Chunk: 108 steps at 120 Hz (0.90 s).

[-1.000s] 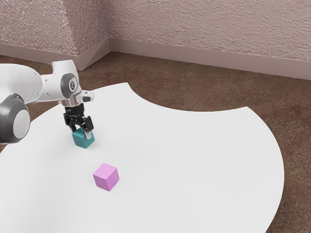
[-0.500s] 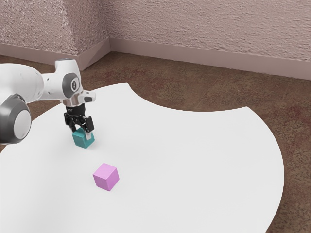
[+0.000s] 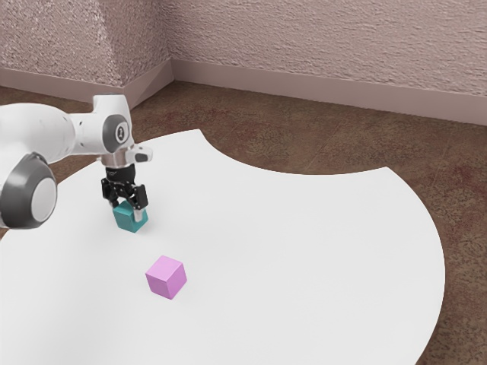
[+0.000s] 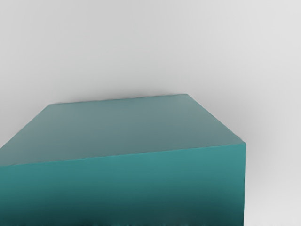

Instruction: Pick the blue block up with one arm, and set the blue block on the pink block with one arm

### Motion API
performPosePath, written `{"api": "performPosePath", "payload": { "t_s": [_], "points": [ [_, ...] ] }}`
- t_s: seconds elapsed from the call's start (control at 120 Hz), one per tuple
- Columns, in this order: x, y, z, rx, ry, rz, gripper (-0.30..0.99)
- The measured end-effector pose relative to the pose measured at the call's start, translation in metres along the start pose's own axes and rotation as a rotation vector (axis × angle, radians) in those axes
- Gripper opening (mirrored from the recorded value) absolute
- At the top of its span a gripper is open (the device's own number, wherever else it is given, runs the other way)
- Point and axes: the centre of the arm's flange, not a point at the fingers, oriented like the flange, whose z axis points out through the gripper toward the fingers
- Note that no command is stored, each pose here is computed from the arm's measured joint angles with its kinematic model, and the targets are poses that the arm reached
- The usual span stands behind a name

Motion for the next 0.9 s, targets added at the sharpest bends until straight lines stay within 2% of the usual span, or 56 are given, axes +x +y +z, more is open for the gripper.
{"api": "performPosePath", "payload": {
  "t_s": [0.775, 0.9],
  "points": [
    [0.003, 0.0003, 0.0014, -0.015, -0.036, -0.014, 0.65],
    [0.0033, 0.0015, 0.0018, -0.016, -0.038, -0.014, 0.53]
  ]
}}
